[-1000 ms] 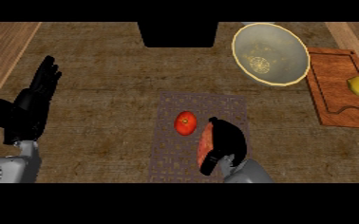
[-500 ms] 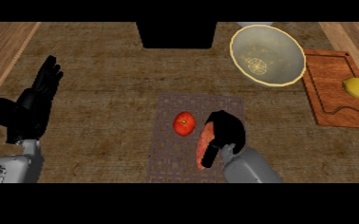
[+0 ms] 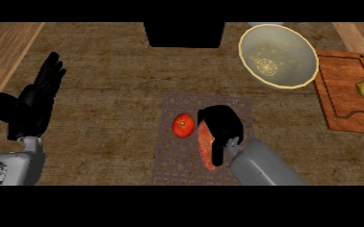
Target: Pick the sweet potato from the placemat and place it in the bowl
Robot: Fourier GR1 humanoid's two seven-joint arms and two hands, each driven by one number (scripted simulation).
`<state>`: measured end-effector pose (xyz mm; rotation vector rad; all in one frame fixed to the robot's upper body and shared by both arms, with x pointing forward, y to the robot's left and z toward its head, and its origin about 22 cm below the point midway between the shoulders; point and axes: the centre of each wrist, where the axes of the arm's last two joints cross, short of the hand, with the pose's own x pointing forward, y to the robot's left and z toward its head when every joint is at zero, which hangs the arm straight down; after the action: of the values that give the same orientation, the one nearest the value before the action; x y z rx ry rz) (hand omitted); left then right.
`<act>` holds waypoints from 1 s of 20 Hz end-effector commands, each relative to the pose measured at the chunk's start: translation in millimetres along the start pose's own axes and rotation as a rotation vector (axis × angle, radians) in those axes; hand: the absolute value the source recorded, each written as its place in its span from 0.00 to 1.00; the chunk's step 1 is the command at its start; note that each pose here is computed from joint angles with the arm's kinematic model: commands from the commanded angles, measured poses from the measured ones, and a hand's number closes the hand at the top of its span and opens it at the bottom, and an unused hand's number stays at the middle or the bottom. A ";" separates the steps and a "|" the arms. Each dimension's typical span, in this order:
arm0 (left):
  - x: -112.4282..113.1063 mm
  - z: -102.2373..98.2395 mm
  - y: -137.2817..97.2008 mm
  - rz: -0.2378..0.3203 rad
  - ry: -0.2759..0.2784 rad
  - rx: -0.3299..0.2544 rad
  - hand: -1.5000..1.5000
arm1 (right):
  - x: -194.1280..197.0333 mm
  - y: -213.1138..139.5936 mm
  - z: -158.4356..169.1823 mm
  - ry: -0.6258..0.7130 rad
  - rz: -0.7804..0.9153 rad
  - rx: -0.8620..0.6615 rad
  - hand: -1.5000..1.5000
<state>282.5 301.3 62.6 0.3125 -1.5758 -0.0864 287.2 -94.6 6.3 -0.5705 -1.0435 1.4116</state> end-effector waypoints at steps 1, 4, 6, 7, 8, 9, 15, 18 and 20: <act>-1.5 3.2 1.9 -0.003 0.003 -0.008 0.50 | -2.8 -17.0 -3.3 -0.207 0.164 -0.043 1.00; -3.2 -5.3 15.3 -0.009 0.021 0.009 0.50 | -15.6 -31.1 6.4 -0.258 0.188 -0.133 1.00; -16.2 16.5 14.3 -0.003 0.003 0.017 0.50 | -21.8 -42.2 13.6 -0.255 0.172 -0.214 1.00; -8.7 16.1 4.2 -0.003 0.014 0.033 0.50 | -16.1 -66.2 24.9 -0.256 0.187 -0.247 1.00; -7.4 -1.6 -2.3 0.003 0.013 0.039 0.50 | 1.6 -73.8 32.5 -0.289 0.169 -0.325 1.00; -13.6 2.7 21.7 -0.004 0.023 0.032 0.50 | -7.7 -93.4 37.1 -0.278 0.154 -0.373 1.00; -12.5 16.6 6.4 -0.004 0.033 0.039 0.50 | -5.4 -157.8 88.1 -0.271 -0.035 -0.737 1.00; 6.6 3.6 5.0 0.016 0.010 0.024 0.50 | -9.4 -168.4 106.8 -0.267 -0.105 -0.737 1.00; -16.0 8.0 7.8 -0.024 0.003 0.039 0.50 | -30.8 -177.2 113.0 -0.219 -0.105 -0.766 1.00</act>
<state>272.5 308.5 57.2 0.3395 -1.5649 -0.0643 296.0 -156.7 179.3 -0.8679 -1.7576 1.0621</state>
